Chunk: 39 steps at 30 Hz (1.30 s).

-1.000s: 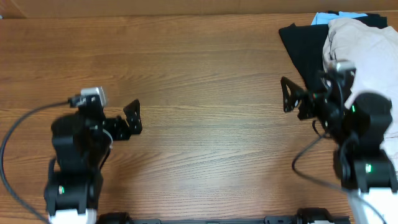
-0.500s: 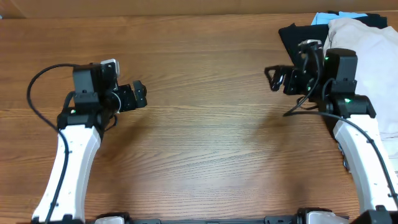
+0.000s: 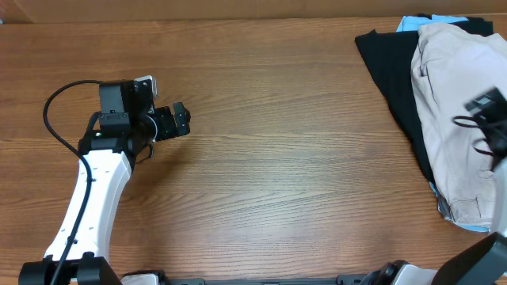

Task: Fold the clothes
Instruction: 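Raise both arms and reach the right gripper into the beige shorts, then grasp the beige shorts with the right gripper and drag them to center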

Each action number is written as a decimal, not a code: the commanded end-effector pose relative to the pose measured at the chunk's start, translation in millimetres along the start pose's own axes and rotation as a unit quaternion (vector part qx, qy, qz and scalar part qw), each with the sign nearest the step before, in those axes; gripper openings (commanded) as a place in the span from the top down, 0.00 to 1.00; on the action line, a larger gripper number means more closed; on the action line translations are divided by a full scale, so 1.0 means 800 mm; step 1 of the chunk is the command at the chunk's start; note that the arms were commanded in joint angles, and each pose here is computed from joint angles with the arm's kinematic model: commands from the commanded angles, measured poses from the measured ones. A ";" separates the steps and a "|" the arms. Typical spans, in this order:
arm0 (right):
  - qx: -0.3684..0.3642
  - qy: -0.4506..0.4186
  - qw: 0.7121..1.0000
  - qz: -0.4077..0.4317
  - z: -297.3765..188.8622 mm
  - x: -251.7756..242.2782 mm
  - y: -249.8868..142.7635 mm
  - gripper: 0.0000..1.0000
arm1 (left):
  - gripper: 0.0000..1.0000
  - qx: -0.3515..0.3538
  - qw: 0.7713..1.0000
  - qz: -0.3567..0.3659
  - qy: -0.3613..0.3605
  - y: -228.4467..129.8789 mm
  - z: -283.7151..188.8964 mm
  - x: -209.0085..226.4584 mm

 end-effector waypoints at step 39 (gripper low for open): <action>0.078 -0.221 0.965 0.118 0.045 -0.252 0.031 0.36 | 0.00 -0.016 1.000 0.008 0.003 0.013 -0.006 0.003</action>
Point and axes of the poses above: each gripper's point midway between its finger pads, its own z axis out along the fingers, its own x axis along the line the jaws close on, y = z × x, the point moved 6 cm from there along -z, back along the fingers, and after that the axes turned 14 degrees about z, right-handed, at the moved point
